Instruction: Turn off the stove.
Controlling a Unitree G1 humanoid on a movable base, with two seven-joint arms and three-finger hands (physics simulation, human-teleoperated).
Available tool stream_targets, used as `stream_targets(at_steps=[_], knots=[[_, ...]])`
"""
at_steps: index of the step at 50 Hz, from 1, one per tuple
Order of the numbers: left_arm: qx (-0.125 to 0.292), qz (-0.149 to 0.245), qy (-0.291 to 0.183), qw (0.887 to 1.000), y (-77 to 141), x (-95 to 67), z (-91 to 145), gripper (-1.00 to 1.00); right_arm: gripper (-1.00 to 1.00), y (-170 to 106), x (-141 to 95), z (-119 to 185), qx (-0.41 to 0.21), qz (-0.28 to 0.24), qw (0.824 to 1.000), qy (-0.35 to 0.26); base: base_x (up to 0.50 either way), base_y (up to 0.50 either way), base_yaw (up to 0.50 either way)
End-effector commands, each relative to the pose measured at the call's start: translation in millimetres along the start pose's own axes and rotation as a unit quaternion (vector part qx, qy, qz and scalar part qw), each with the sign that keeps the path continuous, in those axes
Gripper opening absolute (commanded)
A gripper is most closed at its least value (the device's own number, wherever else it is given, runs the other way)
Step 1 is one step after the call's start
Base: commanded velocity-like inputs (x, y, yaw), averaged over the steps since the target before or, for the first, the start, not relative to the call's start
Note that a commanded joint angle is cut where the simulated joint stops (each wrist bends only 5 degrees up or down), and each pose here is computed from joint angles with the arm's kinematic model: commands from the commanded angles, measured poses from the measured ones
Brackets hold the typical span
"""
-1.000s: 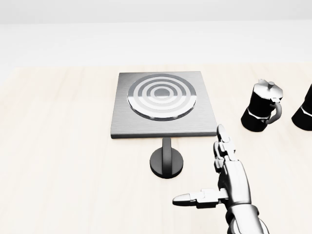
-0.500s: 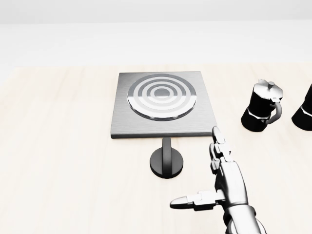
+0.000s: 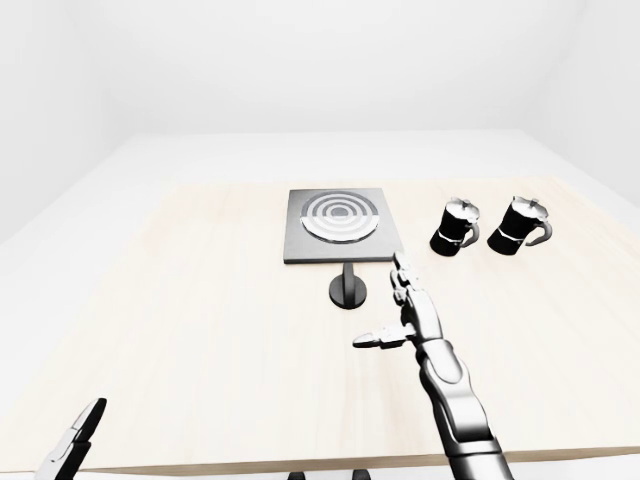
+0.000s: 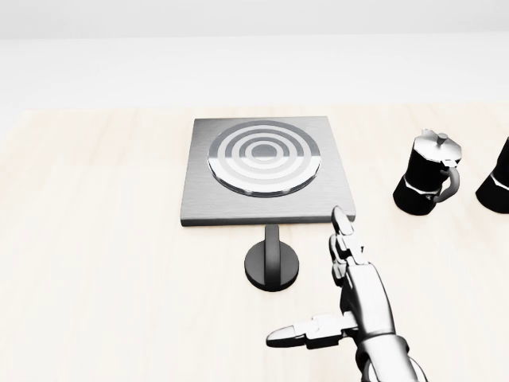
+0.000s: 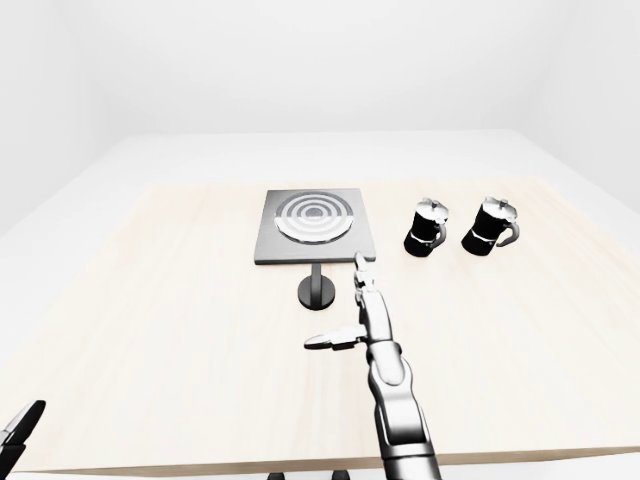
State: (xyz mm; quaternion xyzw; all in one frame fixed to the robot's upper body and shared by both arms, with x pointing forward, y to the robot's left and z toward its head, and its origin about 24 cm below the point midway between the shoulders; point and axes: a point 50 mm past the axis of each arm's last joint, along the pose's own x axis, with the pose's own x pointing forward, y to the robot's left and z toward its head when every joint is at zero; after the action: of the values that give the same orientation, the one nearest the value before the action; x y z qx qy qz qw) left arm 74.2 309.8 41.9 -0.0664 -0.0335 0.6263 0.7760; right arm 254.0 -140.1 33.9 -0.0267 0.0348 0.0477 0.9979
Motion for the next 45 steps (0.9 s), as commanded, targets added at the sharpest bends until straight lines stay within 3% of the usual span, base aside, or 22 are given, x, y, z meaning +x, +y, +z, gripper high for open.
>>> stream_targets(at_steps=[1,9,12,14,29,45], knots=[[-0.002,-0.008,-0.002,1.0,-1,-1.7,2,1.0,1.0,8,-2,27,0.001,0.004,0.999,-0.05,0.0,0.0,0.0],[-0.003,-0.009,-0.003,1.0,-1,-1.4,2,1.0,1.0,19,-2,48,-0.003,0.027,0.995,-0.096,0.0,0.0,0.0],[-0.002,-0.01,0.001,1.0,-1,-1.3,0,1.0,1.0,22,-4,64,0.061,0.052,0.988,-0.131,0.0,0.0,0.0],[-0.002,-0.01,0.001,1.0,-1,-1.3,0,1.0,1.0,22,-4,65,0.062,0.051,0.988,-0.133,0.0,0.0,0.0],[-0.002,-0.01,0.001,1.0,-1,-1.3,0,1.0,1.0,22,-4,65,0.063,0.051,0.988,-0.132,0.0,0.0,0.0],[0.002,-0.009,0.003,1.0,-2,-1.1,-1,1.0,1.0,25,16,29,0.066,0.051,0.995,-0.049,0.0,0.0,0.0]])
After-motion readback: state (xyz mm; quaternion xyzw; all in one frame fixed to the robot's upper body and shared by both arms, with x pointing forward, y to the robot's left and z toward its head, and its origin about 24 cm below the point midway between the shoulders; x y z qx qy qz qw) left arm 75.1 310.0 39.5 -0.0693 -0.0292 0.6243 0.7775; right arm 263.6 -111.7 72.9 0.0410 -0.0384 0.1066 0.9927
